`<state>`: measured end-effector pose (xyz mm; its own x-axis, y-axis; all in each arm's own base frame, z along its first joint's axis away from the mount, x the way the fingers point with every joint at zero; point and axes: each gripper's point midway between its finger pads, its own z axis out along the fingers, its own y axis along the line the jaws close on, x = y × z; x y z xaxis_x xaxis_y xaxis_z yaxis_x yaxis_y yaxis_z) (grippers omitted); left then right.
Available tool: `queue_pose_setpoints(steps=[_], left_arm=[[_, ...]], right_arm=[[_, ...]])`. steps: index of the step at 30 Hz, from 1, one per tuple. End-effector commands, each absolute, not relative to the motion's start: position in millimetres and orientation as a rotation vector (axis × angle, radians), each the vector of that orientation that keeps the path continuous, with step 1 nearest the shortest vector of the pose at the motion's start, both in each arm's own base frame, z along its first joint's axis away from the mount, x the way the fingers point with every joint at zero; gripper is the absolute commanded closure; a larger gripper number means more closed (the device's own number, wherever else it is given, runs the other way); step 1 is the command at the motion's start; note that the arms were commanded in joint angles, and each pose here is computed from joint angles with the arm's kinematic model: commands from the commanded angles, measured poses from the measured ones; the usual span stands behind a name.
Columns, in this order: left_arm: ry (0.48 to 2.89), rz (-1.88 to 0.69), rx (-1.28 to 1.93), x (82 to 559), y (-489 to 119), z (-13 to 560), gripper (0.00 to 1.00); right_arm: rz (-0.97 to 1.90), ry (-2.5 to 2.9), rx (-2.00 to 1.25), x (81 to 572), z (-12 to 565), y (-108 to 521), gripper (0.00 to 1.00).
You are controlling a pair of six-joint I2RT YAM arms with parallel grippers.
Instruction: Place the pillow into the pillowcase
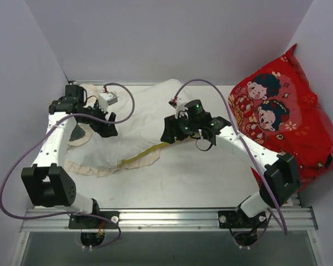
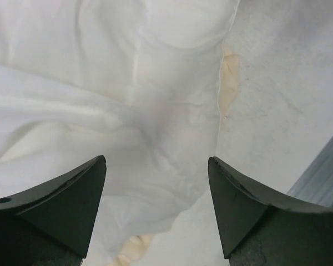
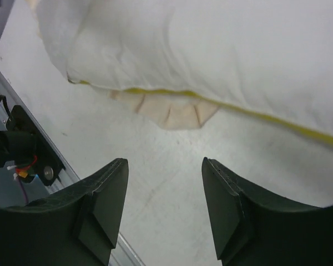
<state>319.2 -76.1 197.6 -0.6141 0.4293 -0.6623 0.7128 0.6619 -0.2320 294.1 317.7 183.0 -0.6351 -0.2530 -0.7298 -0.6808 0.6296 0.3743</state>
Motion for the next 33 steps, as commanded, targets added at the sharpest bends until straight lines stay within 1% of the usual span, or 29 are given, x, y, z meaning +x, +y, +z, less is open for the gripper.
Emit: queue_pose_setpoints(steps=[1,2,3,5,6,7,9,11,12,16,17,20,21,24,27,29,30,32,33], left_arm=[[2.131,-0.412,1.145,319.4,-100.5,203.0,0.17],[2.122,-0.388,1.177,317.6,-107.4,197.2,0.17],[2.096,-0.382,1.257,311.0,-126.9,182.5,0.17],[2.087,-0.312,1.304,310.8,-133.9,170.7,0.17],[2.05,-0.277,1.321,316.6,-142.2,169.0,0.17],[2.054,-0.27,1.351,314.7,-150.1,158.8,0.17],[2.05,-0.23,1.338,325.2,-153.9,154.2,0.18],[2.104,-0.231,1.312,332.5,-154.6,140.7,0.21],[2.117,-0.234,1.307,335.1,-155.6,137.1,0.23],[2.171,-0.294,1.331,336.0,-161.8,113.7,0.31],[2.179,-0.305,1.333,335.9,-163.0,110.5,0.37],[2.228,-0.333,1.324,336.2,-163.9,98.5,0.51],[2.241,-0.346,1.314,337.2,-163.5,98.8,0.6],[2.256,-0.448,1.311,333.6,-172.4,101.1,0.69],[2.25,-0.504,1.307,330.7,-178.9,105.5,0.75],[2.249,-0.515,1.304,329.3,-179.9,106.7,0.77],[2.252,-0.514,1.308,328.2,-179.1,106.4,0.78],[2.263,-0.502,1.309,326.1,-175.8,105.0,0.82],[2.268,-0.496,1.318,323.9,-173.8,103.5,0.83]], right_arm=[[0.93,2.585,-0.435,245.2,121.2,284.2,0.45],[0.936,2.6,-0.382,244.7,117.7,280.4,0.45],[0.957,2.612,-0.279,249.1,116.7,277.1,0.46],[0.987,2.65,-0.185,245.9,106.5,271.3,0.46],[1.021,2.659,-0.139,246.2,105.8,273.1,0.46],[1.04,2.687,-0.049,248.8,100.8,272.5,0.45],[1.061,2.703,0.017,252.8,90.5,276.5,0.45],[1.088,2.713,0.087,252.0,83.5,284.2,0.45],[1.114,2.659,0.089,260.9,86.4,292.1,0.45],[1.054,2.643,0.087,269.5,75.5,308.6,0.45],[1.06,2.649,0.112,270.1,73.2,314.0,0.45],[1.035,2.693,0.153,277.0,51.5,329.3,0.47],[1.002,2.724,0.161,275.1,36.8,332.9,0.47],[0.976,2.718,0.185,275.6,22.9,339.7,0.47],[0.924,2.713,0.196,277.0,7.7,344.8,0.46],[0.919,2.694,0.209,282.7,4.1,348.0,0.47],[0.9,2.702,0.228,283.9,-3.6,347.6,0.53],[0.902,2.701,0.253,288.4,-8.4,347.7,0.61],[0.892,2.709,0.264,288.4,-12.8,345.6,0.75]])
